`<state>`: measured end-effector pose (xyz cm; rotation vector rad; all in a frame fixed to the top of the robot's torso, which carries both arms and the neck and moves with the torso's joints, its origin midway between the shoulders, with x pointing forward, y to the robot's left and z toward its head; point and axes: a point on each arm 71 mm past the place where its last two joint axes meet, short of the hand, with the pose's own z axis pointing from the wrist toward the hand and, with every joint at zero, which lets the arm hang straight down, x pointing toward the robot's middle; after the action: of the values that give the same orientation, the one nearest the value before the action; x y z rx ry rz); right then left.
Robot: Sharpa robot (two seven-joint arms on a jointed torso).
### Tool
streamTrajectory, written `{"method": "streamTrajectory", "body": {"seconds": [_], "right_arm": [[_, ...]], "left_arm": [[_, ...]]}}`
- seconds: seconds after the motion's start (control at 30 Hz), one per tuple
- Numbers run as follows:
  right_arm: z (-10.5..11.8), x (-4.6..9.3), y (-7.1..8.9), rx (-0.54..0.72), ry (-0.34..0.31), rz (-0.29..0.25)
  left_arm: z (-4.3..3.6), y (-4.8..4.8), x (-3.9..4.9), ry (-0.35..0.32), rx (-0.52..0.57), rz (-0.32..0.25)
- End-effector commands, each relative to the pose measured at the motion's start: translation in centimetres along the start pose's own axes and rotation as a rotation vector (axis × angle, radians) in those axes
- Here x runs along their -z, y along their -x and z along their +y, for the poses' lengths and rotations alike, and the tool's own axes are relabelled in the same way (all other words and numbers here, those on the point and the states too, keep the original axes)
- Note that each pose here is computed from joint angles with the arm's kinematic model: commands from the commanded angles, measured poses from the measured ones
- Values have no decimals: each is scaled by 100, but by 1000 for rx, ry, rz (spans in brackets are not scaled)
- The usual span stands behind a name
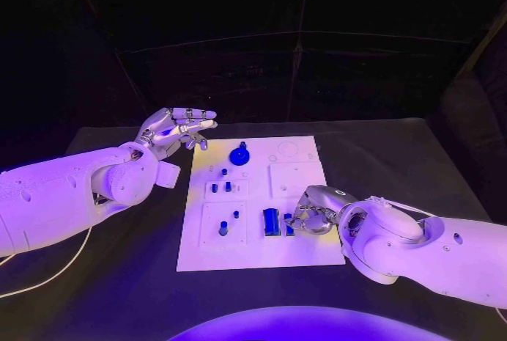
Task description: Assemble the parts on the task board
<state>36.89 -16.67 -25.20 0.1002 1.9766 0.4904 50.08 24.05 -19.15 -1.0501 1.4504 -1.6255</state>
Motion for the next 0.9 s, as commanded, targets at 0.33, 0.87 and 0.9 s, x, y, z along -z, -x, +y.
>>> {"method": "streamTrajectory", "body": {"seconds": [0.33, 0.87, 0.9], "right_arm": [[9, -8, 6, -5, 1, -7], [-24, 56, 39, -11, 19, -23], [-29, 66, 43, -14, 24, -22]], "left_arm": [[-16, -7, -1, -7, 6, 8], [-15, 4, -2, -7, 5, 5], [-15, 6, -2, -7, 5, 5]]}}
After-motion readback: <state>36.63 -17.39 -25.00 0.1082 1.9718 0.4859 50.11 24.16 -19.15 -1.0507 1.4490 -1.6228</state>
